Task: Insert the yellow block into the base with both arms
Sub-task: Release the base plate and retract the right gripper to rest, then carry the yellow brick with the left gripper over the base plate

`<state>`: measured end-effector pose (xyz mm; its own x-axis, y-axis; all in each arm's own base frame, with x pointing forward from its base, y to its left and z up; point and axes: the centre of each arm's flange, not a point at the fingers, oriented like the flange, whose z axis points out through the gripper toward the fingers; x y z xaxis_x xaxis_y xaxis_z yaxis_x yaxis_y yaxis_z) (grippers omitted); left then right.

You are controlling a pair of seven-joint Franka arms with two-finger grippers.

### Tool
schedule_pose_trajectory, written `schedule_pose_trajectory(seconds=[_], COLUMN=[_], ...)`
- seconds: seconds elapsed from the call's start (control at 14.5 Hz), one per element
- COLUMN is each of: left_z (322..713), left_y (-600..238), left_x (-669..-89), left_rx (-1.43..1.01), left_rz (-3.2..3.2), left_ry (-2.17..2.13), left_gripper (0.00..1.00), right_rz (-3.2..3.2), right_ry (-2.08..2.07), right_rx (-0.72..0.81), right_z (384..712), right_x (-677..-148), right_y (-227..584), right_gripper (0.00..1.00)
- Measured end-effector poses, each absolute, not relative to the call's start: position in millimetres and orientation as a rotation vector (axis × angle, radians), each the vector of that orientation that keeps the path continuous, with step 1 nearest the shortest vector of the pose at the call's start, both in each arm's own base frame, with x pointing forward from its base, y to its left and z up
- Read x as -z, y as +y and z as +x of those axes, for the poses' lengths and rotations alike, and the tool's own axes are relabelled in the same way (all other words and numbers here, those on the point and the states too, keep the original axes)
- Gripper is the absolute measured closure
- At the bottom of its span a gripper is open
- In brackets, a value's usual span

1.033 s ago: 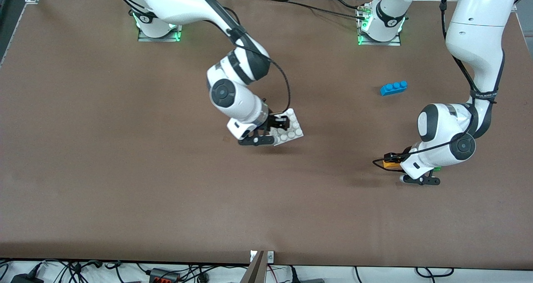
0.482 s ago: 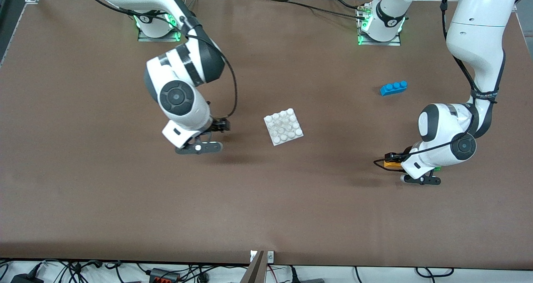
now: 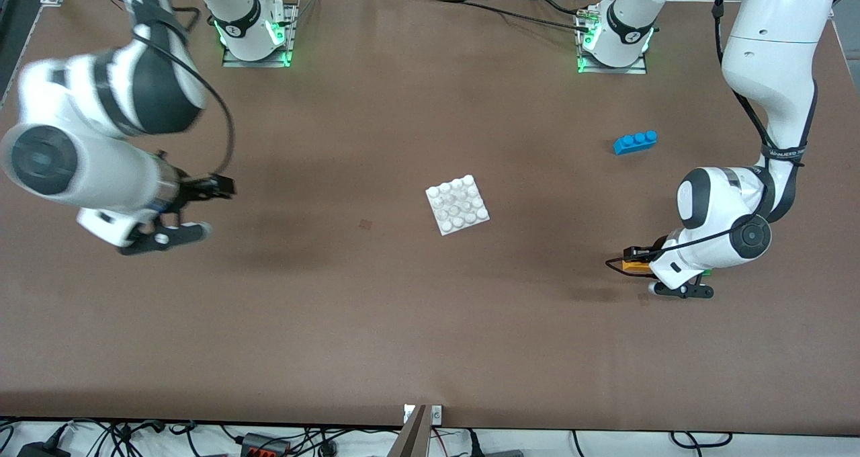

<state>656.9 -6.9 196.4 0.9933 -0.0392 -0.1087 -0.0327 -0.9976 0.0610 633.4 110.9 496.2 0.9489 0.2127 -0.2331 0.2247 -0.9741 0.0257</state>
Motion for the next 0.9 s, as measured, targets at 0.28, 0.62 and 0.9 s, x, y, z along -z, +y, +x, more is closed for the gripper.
schedule_pose_trajectory(seconds=[0.28, 0.62, 0.9], left_z=[655, 669, 659], left_y=[-17, -78, -163], left_x=[-205, -289, -318], left_rx=[0.253, 0.354, 0.402], left_rz=[3.057, 2.966, 2.924], left_ry=[-0.072, 0.038, 0.251], left_gripper=[0.32, 0.32, 0.32], right_rz=[3.084, 3.128, 3.133], right_ry=[0.274, 0.122, 0.038], right_rx=[0.317, 0.183, 0.067], right_z=[595, 556, 536], right_x=[-566, -558, -583], right_y=[68, -5, -35], right_gripper=[0.0, 0.0, 0.0])
